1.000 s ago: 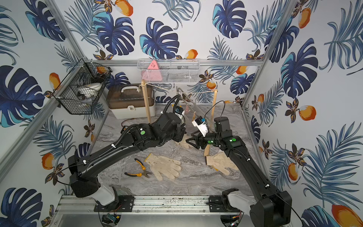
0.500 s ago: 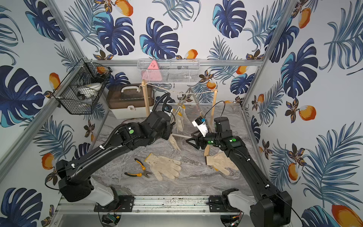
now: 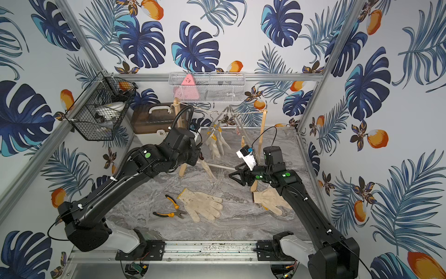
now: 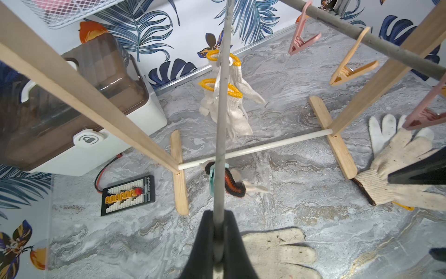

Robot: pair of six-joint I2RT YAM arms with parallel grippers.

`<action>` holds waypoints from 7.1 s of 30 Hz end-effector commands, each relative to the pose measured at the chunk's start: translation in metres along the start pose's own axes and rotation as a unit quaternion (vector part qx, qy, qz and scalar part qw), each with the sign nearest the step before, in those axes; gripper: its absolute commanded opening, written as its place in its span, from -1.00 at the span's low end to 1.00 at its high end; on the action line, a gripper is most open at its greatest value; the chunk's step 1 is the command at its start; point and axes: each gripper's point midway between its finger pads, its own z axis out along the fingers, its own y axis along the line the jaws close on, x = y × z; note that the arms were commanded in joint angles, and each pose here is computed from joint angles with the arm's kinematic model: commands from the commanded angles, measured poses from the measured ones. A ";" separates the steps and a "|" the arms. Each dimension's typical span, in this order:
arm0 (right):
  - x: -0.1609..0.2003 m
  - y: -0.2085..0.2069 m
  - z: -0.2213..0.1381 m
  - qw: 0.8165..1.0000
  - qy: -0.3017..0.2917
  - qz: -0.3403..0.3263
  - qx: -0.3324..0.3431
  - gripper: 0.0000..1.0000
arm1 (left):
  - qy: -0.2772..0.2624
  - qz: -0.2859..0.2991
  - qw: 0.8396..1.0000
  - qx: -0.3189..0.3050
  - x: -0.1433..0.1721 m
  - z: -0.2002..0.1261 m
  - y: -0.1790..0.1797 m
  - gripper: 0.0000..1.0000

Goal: Clip the gloves onto a hanger to dry
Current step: Adjust the hanger on the clothesline, then pick up the glove from the center of the board, then move the clothesline to the center of the board.

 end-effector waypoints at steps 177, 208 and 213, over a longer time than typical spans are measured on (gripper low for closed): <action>0.030 0.077 0.168 0.995 0.091 -0.029 0.016 -1.00 | -0.146 -0.072 0.986 -0.034 -0.100 0.081 0.183 -0.49; 0.034 0.094 0.146 0.995 0.084 -0.031 -0.031 -1.00 | -0.094 -0.070 0.982 -0.150 -0.021 0.002 0.161 -0.85; 0.031 0.100 0.141 0.996 0.074 -0.035 -0.043 -1.00 | -0.088 -0.079 0.981 -0.151 -0.008 -0.006 0.161 -0.82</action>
